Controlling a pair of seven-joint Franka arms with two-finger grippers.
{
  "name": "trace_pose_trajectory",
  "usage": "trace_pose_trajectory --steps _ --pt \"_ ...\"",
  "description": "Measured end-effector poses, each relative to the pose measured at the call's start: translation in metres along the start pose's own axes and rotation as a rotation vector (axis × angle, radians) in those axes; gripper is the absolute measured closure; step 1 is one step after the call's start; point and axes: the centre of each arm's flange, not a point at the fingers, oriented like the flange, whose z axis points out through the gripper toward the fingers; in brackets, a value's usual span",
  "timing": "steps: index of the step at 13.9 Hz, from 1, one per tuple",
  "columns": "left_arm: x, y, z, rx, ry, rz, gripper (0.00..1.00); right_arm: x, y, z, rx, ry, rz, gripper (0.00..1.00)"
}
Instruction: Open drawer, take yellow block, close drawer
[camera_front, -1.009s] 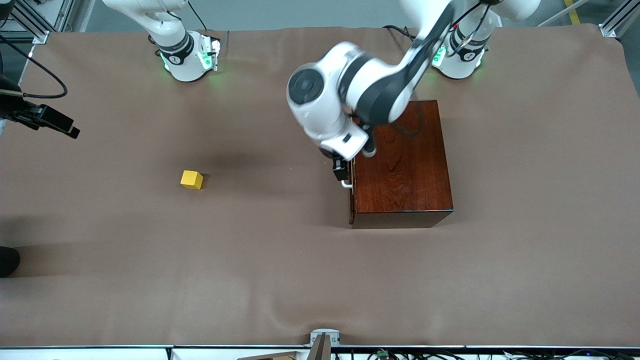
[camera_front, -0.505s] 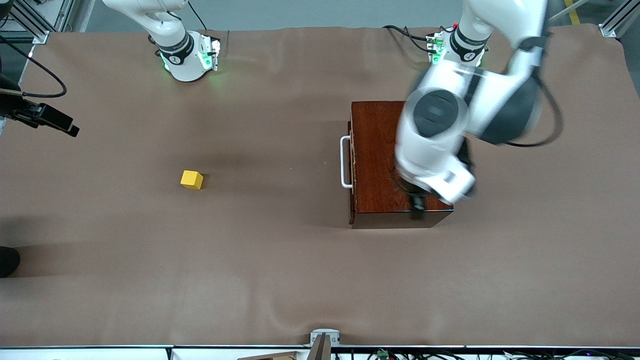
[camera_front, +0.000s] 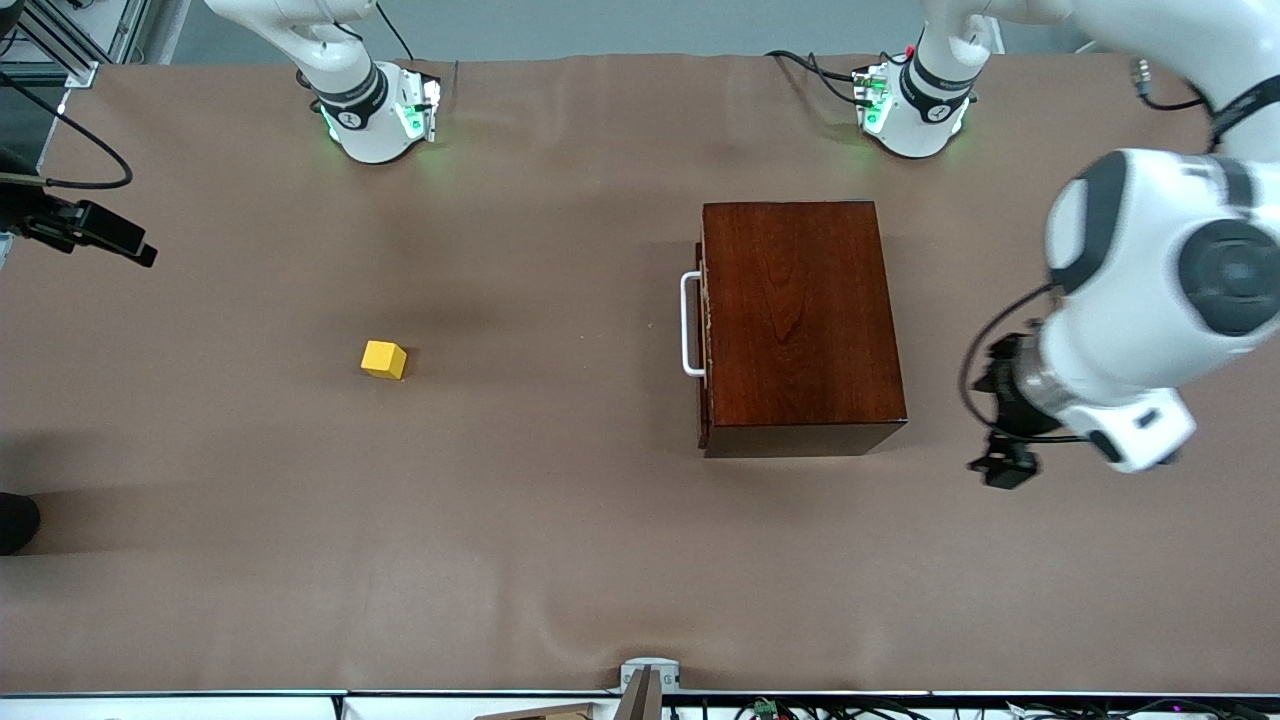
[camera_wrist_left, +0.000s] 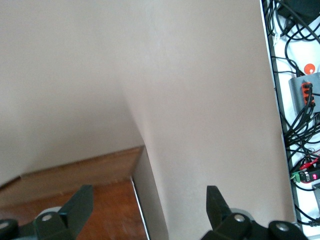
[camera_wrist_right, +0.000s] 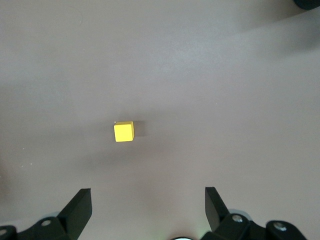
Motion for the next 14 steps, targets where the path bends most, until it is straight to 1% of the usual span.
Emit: trace_pose_trajectory --steps 2,6,10,12,14 --pt "0.017 -0.016 -0.008 0.007 -0.018 0.076 0.00 0.000 0.000 -0.001 0.000 0.001 -0.001 0.00" --pt "0.026 -0.061 -0.023 0.000 -0.035 0.261 0.00 -0.001 0.001 -0.002 -0.001 0.000 0.001 0.00" --pt "0.070 -0.112 -0.028 -0.005 -0.050 0.470 0.00 0.000 0.009 -0.004 0.001 0.003 0.014 0.00" --pt "0.090 -0.127 -0.032 -0.011 -0.052 0.565 0.00 0.000 0.009 -0.004 0.001 0.004 0.014 0.00" --pt "0.101 -0.135 -0.035 -0.018 -0.050 0.638 0.00 0.000 0.009 -0.005 0.001 0.003 0.014 0.00"
